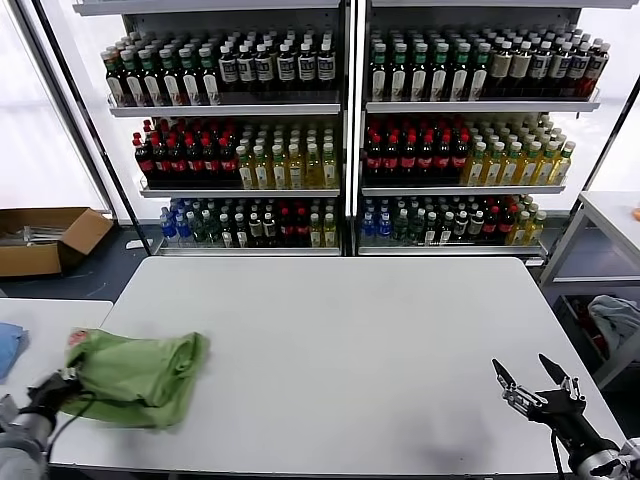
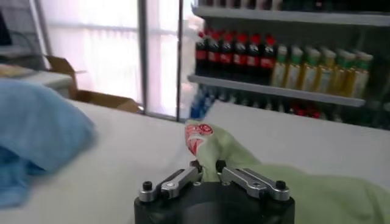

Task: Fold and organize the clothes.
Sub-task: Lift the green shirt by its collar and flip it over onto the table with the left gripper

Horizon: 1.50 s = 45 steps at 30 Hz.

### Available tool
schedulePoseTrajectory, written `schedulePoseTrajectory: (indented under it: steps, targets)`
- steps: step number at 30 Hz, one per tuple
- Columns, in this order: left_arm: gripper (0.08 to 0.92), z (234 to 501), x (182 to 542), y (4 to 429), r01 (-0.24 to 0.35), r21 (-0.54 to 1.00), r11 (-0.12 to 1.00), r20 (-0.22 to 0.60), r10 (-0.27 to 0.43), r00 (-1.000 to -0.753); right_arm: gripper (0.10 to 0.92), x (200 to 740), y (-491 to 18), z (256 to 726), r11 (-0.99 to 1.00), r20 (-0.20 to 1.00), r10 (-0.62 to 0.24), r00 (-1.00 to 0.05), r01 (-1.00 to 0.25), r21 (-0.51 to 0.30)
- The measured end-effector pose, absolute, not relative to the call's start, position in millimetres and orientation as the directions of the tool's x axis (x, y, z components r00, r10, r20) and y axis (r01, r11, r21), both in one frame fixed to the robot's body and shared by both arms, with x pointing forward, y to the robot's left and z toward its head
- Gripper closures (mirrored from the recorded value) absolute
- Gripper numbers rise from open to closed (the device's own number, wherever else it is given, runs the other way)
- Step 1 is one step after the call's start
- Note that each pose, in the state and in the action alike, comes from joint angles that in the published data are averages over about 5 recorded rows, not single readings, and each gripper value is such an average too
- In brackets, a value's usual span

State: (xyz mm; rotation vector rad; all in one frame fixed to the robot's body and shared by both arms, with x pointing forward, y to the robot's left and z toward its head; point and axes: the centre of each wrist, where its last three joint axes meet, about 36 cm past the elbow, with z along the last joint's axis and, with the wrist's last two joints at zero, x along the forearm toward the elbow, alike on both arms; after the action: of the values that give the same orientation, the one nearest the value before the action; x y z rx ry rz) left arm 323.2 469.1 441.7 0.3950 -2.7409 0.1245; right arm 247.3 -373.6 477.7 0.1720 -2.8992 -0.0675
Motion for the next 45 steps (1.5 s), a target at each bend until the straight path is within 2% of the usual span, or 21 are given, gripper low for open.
schedulePoseTrajectory:
  steps: [6,12,17,24,30,36,40,45]
  targets:
    - [0.858,490.2,326.0,508.0,-0.325,0.058,0.944,0.274,-0.328,-0.904,0.200,245.9,-373.1,476.4,0.992,0.232,-0.121,-0.965,-0.108,0.069]
    - [0.858,516.1,327.8,515.3,-0.333,0.119,0.935,0.216,-0.352,-0.911,0.200,244.2,-375.0,474.5,0.993,0.232,-0.114,-0.966,-0.101,0.069]
    - [0.858,516.6,326.2,503.9,-0.320,0.155,0.935,0.203,-0.347,-0.916,0.200,244.2,-375.9,475.1,0.993,0.229,-0.111,-0.967,-0.098,0.067]
    - [0.858,500.6,322.6,467.3,-0.286,0.170,0.943,0.217,-0.319,-0.923,0.200,244.9,-373.6,474.7,0.992,0.224,-0.113,-0.968,-0.099,0.073]
    - [0.858,484.2,323.5,413.9,-0.232,0.155,0.960,0.224,-0.263,-0.938,0.200,244.4,-372.3,476.2,0.992,0.223,-0.114,-0.968,-0.100,0.072]
    - [0.858,468.1,322.4,342.4,-0.125,0.094,0.988,0.262,-0.145,-0.954,0.200,241.1,-373.5,478.5,0.993,0.226,-0.107,-0.968,-0.094,0.066]
    - [0.858,454.6,318.3,298.0,-0.051,0.029,0.998,0.311,-0.057,-0.949,0.200,239.2,-373.5,479.5,0.994,0.226,-0.104,-0.969,-0.091,0.065]
    - [0.858,441.6,313.5,252.3,0.015,-0.058,0.998,0.367,0.035,-0.930,0.200,238.1,-369.6,480.1,0.993,0.229,-0.109,-0.967,-0.095,0.069]
